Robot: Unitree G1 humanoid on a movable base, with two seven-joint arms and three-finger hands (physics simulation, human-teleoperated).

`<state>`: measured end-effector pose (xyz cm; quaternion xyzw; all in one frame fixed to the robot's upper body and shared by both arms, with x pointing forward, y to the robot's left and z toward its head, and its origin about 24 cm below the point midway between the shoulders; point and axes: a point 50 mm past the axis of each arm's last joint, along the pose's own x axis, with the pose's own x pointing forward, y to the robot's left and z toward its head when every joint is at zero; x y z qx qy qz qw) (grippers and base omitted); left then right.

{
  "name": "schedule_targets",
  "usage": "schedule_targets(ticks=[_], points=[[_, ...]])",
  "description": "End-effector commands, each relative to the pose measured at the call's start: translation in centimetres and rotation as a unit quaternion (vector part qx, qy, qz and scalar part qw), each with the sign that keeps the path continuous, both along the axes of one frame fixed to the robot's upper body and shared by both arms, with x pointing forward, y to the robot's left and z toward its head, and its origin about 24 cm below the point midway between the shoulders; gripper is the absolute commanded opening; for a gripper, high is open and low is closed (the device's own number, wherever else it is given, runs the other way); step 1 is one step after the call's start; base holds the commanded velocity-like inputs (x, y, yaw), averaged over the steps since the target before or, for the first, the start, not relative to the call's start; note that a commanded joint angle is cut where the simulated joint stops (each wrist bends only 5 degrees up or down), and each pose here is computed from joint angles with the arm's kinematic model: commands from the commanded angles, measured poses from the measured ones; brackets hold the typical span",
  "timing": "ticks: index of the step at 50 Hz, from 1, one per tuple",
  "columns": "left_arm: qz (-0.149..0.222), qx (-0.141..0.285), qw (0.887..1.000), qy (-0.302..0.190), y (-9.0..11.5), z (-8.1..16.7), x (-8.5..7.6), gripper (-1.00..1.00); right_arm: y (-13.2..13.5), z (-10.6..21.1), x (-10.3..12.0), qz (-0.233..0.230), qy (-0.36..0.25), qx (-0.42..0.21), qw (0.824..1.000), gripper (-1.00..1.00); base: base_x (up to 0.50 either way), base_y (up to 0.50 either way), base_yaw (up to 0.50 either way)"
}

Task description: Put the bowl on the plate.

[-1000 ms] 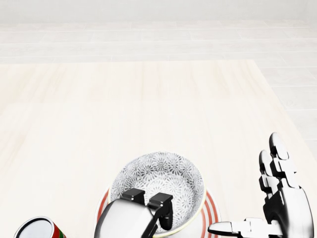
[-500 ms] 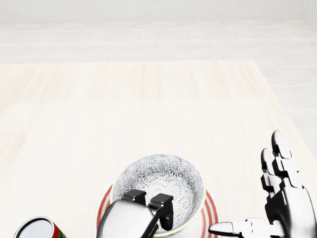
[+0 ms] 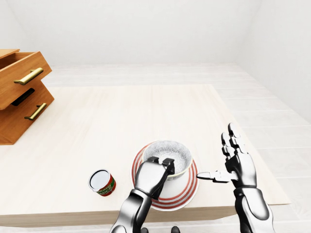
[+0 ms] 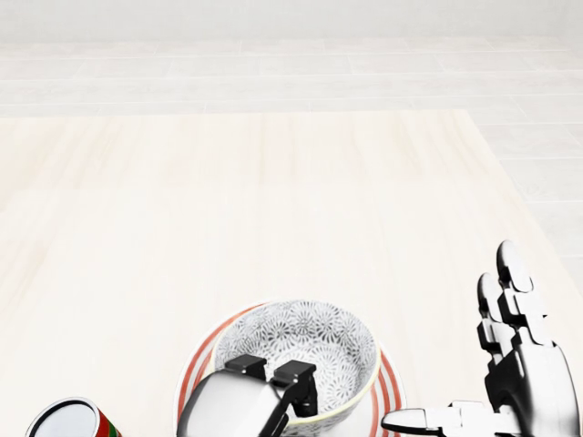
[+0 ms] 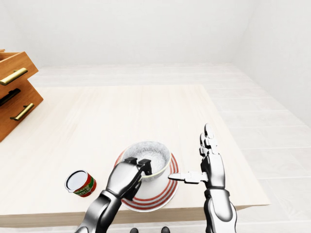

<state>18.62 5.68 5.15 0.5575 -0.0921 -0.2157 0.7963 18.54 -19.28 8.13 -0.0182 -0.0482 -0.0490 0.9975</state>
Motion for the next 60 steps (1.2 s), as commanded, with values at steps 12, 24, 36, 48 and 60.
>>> schedule_targets(ticks=[12, 24, 36, 48, 60], points=[[0.007, -0.016, 1.000, -0.004, 0.2, 0.3, 0.1, -0.49, 0.1, 0.5, 0.5, 0.004, -0.012, -0.004, 1.000, 1.00, 0.00, 0.00, 0.00], [0.011, -0.017, 1.000, 0.001, 0.4, 0.3, 0.1, -0.35, 0.2, 0.5, 0.9, 0.007, -0.014, -0.004, 1.000, 1.00, 0.00, 0.00, 0.00], [0.010, -0.009, 1.000, 0.009, 0.4, 0.0, -0.2, -0.18, 0.3, 0.1, 0.9, 0.008, -0.007, -0.002, 1.000, 1.00, 0.00, 0.00, 0.00], [0.008, 0.001, 1.000, 0.014, 0.4, -0.3, -0.5, 0.23, 0.3, 0.1, 0.8, 0.008, -0.004, -0.001, 1.000, 1.00, 0.00, 0.00, 0.00], [0.014, 0.006, 1.000, 0.019, 0.7, -0.4, -0.5, 0.70, 0.4, 0.0, 0.8, 0.008, -0.002, 0.000, 1.000, 1.00, 0.00, 0.00, 0.00]])
